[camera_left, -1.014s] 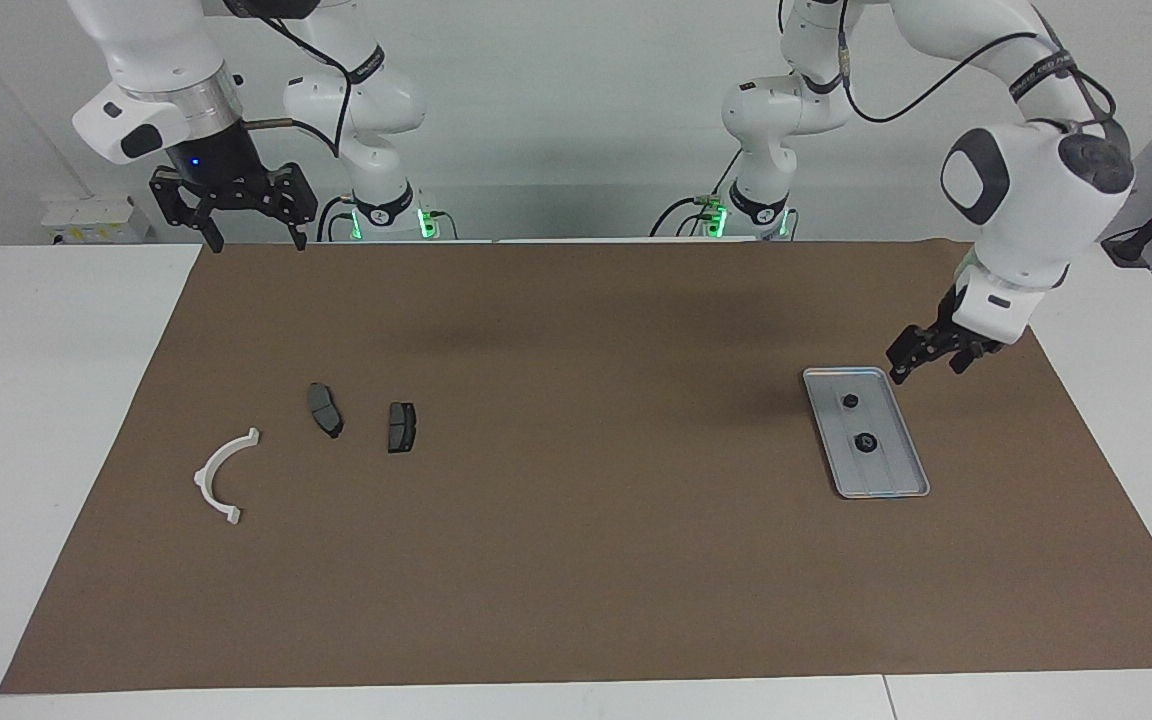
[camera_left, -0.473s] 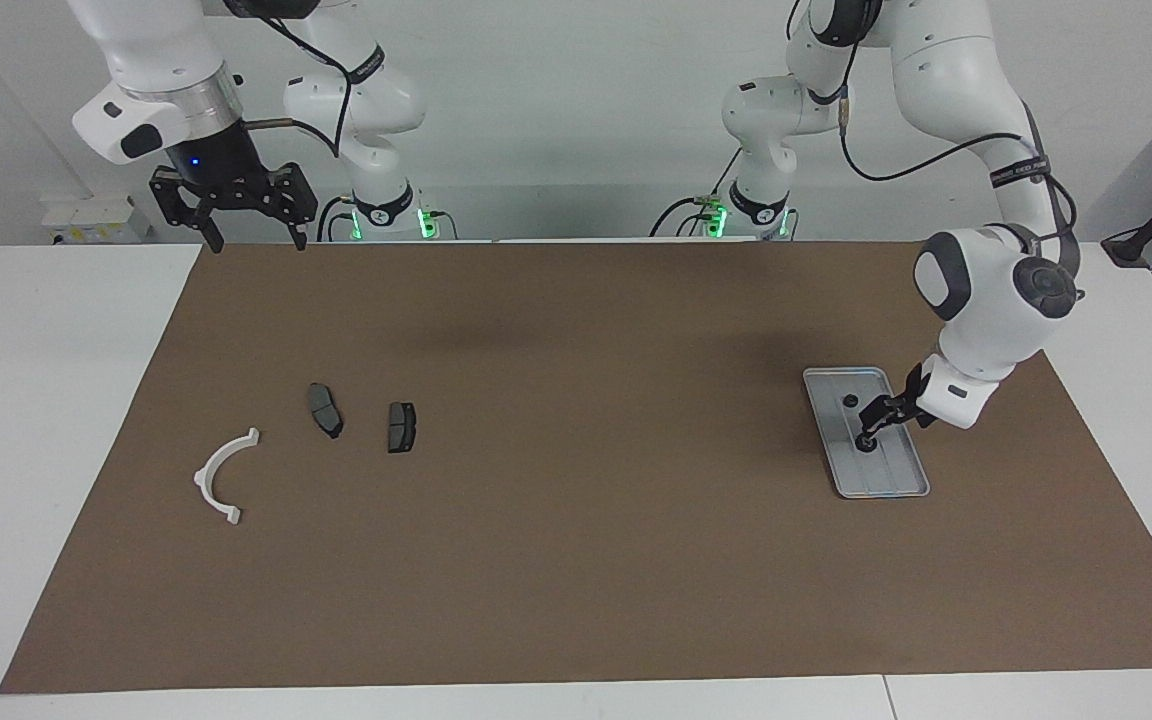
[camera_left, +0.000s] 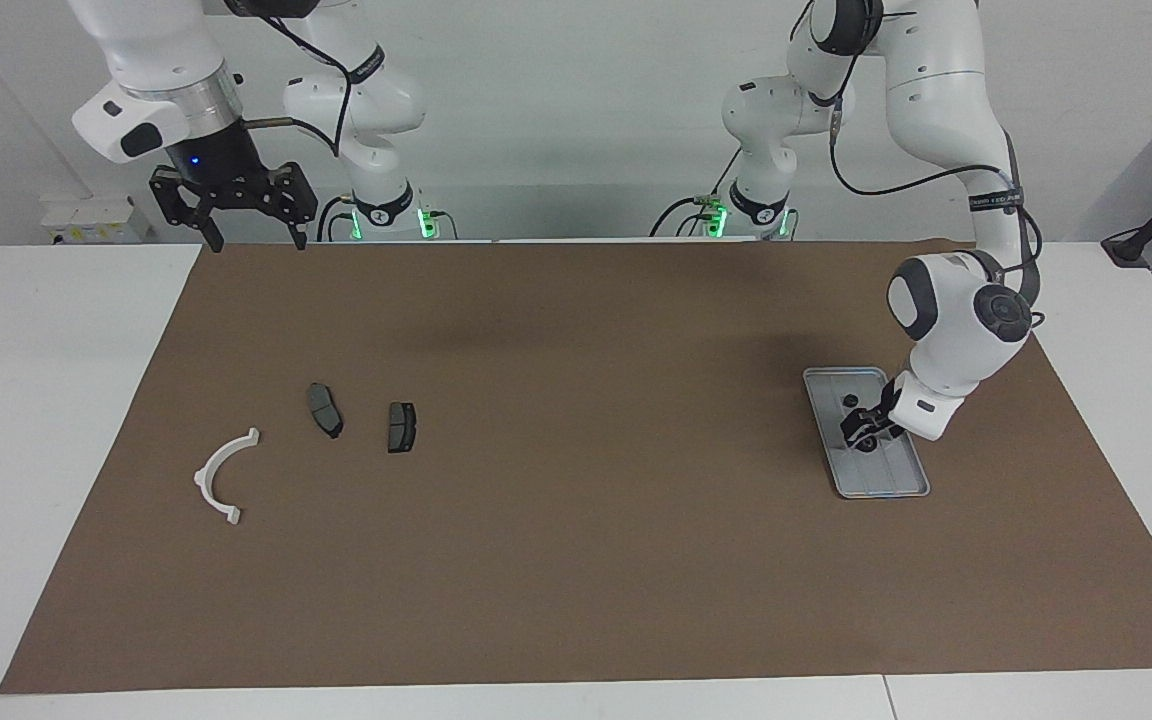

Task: Place bearing gear from tray to pile

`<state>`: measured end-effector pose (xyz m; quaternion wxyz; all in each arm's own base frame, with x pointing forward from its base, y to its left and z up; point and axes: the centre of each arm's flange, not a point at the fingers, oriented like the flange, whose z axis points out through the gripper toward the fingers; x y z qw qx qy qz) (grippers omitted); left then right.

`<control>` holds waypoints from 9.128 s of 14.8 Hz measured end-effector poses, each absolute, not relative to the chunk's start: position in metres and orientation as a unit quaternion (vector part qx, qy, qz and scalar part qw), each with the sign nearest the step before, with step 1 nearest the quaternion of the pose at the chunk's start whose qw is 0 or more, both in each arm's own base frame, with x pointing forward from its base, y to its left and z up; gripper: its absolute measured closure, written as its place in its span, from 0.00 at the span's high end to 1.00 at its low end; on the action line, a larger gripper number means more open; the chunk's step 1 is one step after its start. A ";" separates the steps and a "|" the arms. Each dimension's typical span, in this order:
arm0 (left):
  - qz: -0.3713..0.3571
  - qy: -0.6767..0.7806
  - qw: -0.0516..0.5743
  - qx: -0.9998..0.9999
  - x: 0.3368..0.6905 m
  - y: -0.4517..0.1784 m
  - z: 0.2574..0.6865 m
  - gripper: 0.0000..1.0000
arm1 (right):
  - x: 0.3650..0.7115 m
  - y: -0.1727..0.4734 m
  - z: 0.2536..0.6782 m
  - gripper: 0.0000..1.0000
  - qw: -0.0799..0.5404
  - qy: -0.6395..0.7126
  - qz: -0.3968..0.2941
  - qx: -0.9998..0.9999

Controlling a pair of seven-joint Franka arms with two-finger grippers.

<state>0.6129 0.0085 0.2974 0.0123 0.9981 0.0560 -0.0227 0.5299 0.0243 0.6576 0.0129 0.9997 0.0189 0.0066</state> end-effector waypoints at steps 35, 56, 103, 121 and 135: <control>-0.031 0.148 -0.009 0.988 0.573 -0.274 0.332 1.00 | 0.521 0.245 0.577 1.00 -0.028 -0.088 0.025 0.995; -0.032 0.027 0.001 0.999 0.548 -0.002 0.310 0.60 | 0.588 0.498 0.340 1.00 -0.007 -0.234 0.037 0.972; -0.003 0.155 0.019 0.988 0.576 -0.360 0.350 0.23 | 0.729 0.043 0.389 0.35 0.021 0.089 -0.003 0.996; 0.006 0.199 0.013 0.980 0.593 -0.298 0.346 0.80 | 0.711 0.025 0.294 0.62 0.020 0.107 0.038 0.993; -0.032 0.116 -0.011 0.993 0.567 -0.042 0.537 1.00 | 0.583 0.447 0.390 1.00 0.018 -0.180 0.002 0.984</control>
